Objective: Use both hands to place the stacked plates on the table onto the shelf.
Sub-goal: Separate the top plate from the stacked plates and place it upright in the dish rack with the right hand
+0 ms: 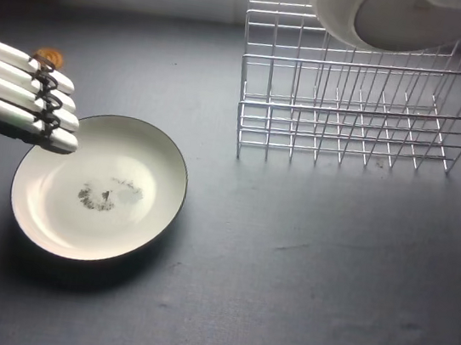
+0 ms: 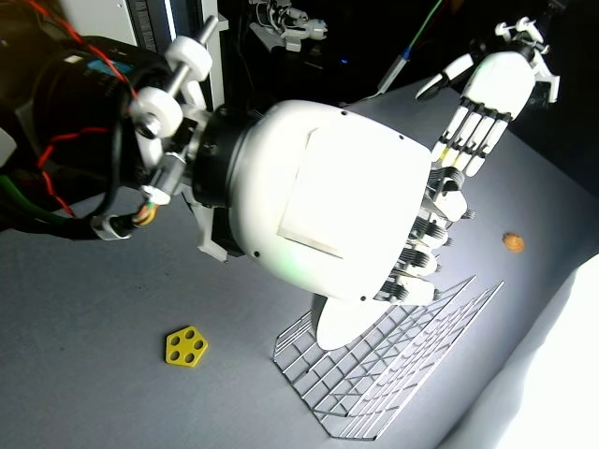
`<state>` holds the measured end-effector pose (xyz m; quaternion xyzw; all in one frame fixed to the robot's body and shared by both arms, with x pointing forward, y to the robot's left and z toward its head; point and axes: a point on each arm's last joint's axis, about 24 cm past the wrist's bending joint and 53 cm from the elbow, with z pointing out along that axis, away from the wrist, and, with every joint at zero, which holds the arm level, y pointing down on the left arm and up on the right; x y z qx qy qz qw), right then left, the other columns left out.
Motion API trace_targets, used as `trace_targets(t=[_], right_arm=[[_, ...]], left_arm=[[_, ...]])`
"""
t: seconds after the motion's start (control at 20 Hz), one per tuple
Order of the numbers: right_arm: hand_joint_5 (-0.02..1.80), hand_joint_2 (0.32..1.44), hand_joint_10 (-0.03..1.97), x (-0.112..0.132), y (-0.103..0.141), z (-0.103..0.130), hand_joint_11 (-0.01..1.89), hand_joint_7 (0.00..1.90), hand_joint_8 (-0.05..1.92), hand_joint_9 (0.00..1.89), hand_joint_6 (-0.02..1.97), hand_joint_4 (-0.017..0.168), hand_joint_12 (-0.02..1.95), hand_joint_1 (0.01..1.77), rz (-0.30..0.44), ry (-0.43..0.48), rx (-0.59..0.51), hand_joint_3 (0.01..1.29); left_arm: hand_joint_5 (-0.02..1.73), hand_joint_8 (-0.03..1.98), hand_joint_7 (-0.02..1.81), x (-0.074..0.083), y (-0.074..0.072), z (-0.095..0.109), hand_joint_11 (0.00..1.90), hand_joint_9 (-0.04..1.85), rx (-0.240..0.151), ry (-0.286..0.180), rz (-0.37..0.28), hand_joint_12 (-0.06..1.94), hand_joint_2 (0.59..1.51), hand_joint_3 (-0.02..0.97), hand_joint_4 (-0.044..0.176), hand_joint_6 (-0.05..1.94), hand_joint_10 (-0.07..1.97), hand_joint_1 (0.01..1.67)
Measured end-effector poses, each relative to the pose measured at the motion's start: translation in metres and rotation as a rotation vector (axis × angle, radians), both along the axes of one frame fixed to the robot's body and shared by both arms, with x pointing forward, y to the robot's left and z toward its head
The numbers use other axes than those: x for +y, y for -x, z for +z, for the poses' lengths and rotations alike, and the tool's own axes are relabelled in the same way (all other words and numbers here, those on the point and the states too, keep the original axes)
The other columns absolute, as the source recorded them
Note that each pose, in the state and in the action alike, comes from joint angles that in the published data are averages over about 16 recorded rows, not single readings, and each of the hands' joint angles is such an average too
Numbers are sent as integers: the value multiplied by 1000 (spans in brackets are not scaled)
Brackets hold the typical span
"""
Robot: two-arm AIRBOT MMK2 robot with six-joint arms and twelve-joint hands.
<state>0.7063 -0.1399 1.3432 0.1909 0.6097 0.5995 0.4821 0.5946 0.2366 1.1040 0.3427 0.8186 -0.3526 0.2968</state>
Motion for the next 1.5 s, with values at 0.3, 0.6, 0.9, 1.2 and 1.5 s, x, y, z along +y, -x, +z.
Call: trace_targets(t=[0.3, 0.6, 0.9, 1.2, 1.5], right_arm=[[797, 1034, 1204, 1, -14, -6, 705, 939, 1029, 893, 1205, -7, 1281, 1372, -5, 5, 1, 14], [787, 1034, 1212, 4, -29, -16, 700, 939, 1027, 890, 1211, -7, 1283, 1372, -9, 9, 10, 14], [779, 1033, 1222, 6, -43, -28, 688, 940, 1033, 887, 1215, -8, 1305, 1372, -19, 8, 26, 14], [774, 1033, 1232, 9, -53, -40, 678, 936, 1052, 883, 1218, -8, 1328, 1373, -23, 1, 48, 14], [771, 1032, 1237, 11, -58, -51, 668, 928, 1071, 873, 1222, -7, 1342, 1372, -23, 1, 66, 14]], left_arm=[[98, 0, 101, -3, 3, -20, 20, 89, 24, -15, 5, 105, 1083, 21, -1, 13, 7, 16], [96, 1, 97, -6, 4, -30, 18, 83, 22, -24, 7, 108, 1085, 21, -1, 13, 7, 17], [95, 1, 95, -7, 2, -34, 16, 76, 9, -37, 13, 107, 1083, 21, -1, 13, 8, 17], [98, 0, 99, -3, -2, -42, 16, 81, 0, -60, 28, 121, 1081, 20, -1, 13, 8, 16], [99, 0, 104, 4, -7, -51, 17, 86, -5, -88, 48, 141, 1080, 20, -1, 13, 8, 16]])
